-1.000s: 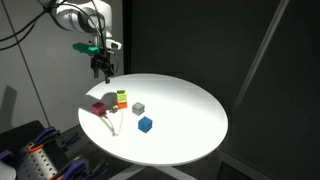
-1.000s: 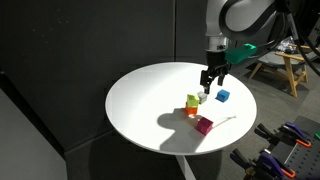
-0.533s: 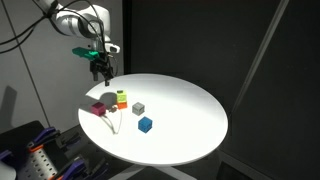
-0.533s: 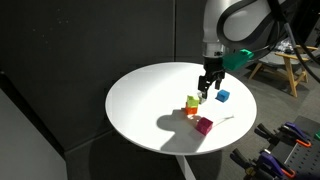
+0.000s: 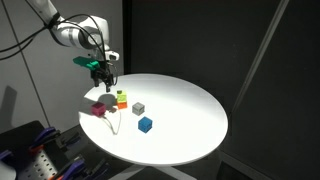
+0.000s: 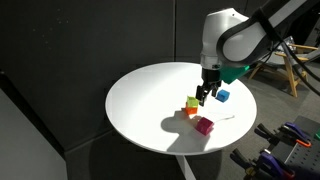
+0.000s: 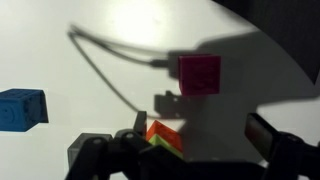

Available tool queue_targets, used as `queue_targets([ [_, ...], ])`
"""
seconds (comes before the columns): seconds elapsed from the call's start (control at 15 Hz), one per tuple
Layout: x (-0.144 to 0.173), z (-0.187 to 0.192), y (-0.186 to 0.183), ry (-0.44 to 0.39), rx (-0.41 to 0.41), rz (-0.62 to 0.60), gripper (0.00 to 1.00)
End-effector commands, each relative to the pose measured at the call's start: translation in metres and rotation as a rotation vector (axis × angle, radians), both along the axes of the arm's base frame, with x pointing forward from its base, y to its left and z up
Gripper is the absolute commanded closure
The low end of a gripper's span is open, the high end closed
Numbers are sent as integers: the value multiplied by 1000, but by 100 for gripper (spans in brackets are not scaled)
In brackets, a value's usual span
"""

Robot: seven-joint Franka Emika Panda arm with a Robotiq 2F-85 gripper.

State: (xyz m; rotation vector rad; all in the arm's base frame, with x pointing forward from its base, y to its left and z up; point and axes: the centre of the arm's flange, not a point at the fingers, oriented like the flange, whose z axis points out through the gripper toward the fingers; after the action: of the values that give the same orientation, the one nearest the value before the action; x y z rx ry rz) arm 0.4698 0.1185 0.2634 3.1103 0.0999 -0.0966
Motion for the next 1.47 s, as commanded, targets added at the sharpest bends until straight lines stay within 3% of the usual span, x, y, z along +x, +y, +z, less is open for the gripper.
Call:
queue_targets([
  [0.0, -7, -13, 0, -36, 0, -6, 0],
  [1.4, -22, -84, 6, -18, 22, 47, 0],
])
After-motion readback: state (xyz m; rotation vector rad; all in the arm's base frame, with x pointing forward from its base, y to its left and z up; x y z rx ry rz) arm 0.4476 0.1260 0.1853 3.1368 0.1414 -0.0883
